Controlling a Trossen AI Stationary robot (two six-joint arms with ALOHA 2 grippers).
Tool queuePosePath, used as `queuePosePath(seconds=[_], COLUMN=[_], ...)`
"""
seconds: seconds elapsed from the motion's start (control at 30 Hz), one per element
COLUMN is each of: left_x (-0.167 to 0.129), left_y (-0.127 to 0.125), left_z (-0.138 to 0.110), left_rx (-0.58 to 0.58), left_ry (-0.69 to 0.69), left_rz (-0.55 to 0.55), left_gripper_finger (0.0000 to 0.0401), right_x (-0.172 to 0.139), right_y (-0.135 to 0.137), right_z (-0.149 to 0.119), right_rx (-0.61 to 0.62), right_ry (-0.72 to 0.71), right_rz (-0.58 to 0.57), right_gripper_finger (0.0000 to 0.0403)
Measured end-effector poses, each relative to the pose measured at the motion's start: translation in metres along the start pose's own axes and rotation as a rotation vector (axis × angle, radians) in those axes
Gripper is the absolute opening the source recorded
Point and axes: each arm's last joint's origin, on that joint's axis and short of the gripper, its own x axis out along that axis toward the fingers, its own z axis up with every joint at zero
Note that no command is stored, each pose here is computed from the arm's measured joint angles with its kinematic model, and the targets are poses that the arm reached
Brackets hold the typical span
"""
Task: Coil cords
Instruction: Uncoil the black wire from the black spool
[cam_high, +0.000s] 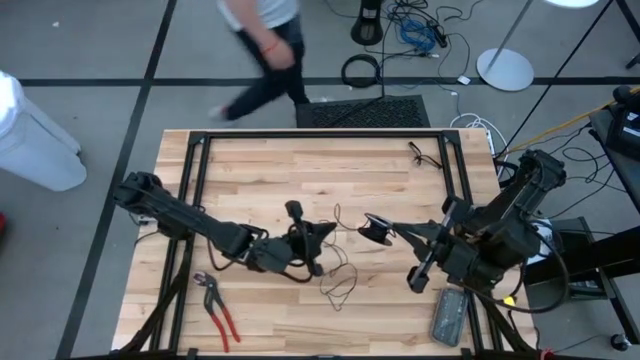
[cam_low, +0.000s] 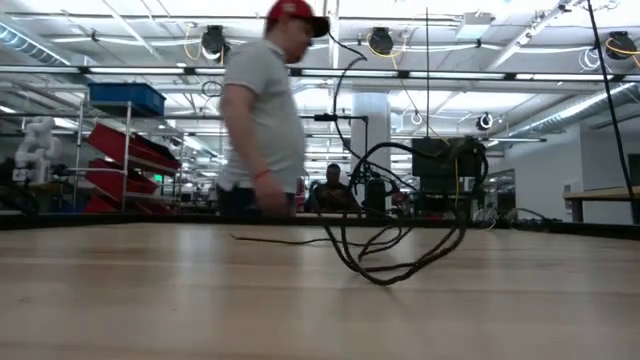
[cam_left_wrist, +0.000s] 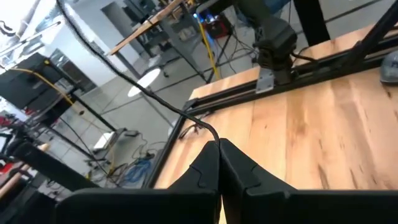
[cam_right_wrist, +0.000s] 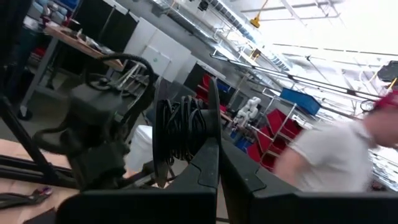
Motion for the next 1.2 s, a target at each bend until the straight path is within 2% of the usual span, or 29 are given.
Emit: queuePosePath(seconds=[0.3, 0.57, 0.83, 1.03, 1.2], left_x=[-0.043, -0.071, -0.075, -0.071, -0.071], left_y=[0.029, 0.039, 0.038, 0.036, 0.038], left_z=[0.012, 0.010, 0.013, 0.019, 0.024], left_rx=[-0.035, -0.095, -0.136, -0.188, -0.194], left_ry=[0.036, 0.056, 0.032, -0.022, -0.063], left_rz=[0.085, -0.015, -0.048, -0.143, -0.137], left_gripper_finger=[0.0028, 0.0081, 0.0142, 0.0155, 0.0156], right_x=[0.000, -0.002, -0.001, 0.006, 0.010], right_y=[-0.001, -0.011, -0.011, -0.010, -0.009], right_z=[0.000, -0.001, -0.003, -0.008, -0.011], right_rx=[0.024, 0.108, 0.134, 0.146, 0.158], right_ry=[0.015, 0.078, 0.097, 0.117, 0.112], right_rz=[-0.009, -0.055, -0.060, -0.078, -0.073], right_gripper_finger=[0.0000, 0.0000, 0.0000, 0.0000, 0.0000])
